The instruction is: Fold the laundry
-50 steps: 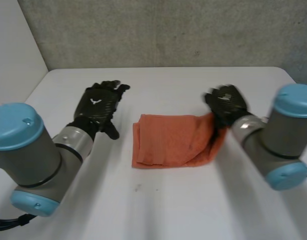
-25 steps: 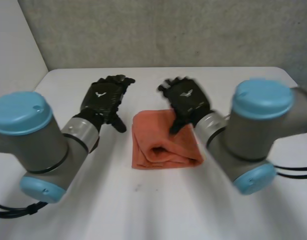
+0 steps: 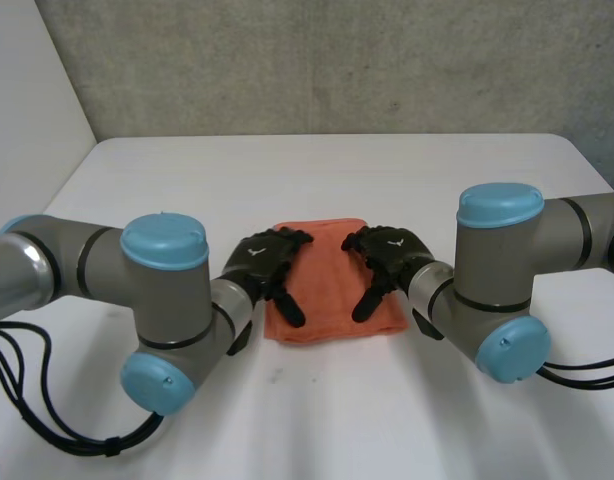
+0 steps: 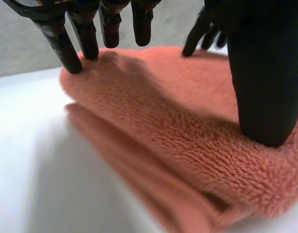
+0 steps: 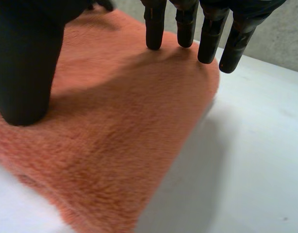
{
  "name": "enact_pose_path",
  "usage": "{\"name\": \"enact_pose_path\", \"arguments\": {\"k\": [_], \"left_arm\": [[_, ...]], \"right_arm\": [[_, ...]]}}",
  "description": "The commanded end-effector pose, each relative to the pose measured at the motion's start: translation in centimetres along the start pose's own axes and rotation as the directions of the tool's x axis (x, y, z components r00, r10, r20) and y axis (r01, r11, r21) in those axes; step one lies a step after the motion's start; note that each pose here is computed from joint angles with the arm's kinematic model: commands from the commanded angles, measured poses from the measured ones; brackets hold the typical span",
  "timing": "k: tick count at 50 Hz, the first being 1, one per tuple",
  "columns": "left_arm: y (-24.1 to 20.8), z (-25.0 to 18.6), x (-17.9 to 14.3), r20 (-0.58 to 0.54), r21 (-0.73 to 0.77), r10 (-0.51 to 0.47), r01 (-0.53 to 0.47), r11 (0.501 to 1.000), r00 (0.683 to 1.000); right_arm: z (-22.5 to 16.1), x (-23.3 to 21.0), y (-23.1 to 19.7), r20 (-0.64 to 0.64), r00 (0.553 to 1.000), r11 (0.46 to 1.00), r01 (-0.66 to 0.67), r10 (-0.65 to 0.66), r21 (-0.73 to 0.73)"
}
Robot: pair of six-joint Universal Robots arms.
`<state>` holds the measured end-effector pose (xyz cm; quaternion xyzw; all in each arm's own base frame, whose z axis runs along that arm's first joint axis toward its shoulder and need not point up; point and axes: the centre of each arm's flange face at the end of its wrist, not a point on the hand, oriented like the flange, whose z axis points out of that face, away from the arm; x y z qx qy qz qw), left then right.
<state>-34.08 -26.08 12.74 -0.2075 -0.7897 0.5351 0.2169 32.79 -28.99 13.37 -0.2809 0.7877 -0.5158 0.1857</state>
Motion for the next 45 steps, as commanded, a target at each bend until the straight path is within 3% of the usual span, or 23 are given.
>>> {"name": "enact_pose_path", "arguments": {"k": [1,11,17,21,29,45], "left_arm": [[-1.3,-1.1,-1.7,0.075,-0.008,0.009,-0.009,1.0,0.997],[-9.4,-5.1,-0.3,0.049,0.2,0.016,-0.026,0.979,0.999],[-15.4,-8.4,0.0,0.051,0.369,0.017,-0.035,0.929,0.999],[-18.3,-10.6,-2.6,0.125,0.417,-0.008,-0.045,0.908,0.992],[-20.1,-13.4,-6.2,0.229,0.377,-0.032,-0.058,0.924,0.973],[-19.3,-13.6,-6.2,0.206,0.341,-0.009,-0.064,0.938,0.978]], "right_arm": [[-0.4,1.4,-2.5,-0.034,0.999,0.998,-0.001,0.003,0.059],[-4.8,1.7,-10.2,-0.086,0.996,0.962,0.029,-0.006,0.272],[-8.5,4.9,-14.4,-0.247,0.967,0.922,0.036,0.066,0.386],[-11.7,5.3,-16.6,-0.294,0.952,0.891,0.065,0.079,0.449],[-15.0,7.2,-17.3,-0.356,0.929,0.872,0.09,0.101,0.482],[-14.8,7.2,-16.5,-0.361,0.927,0.882,0.087,0.099,0.464]]}}
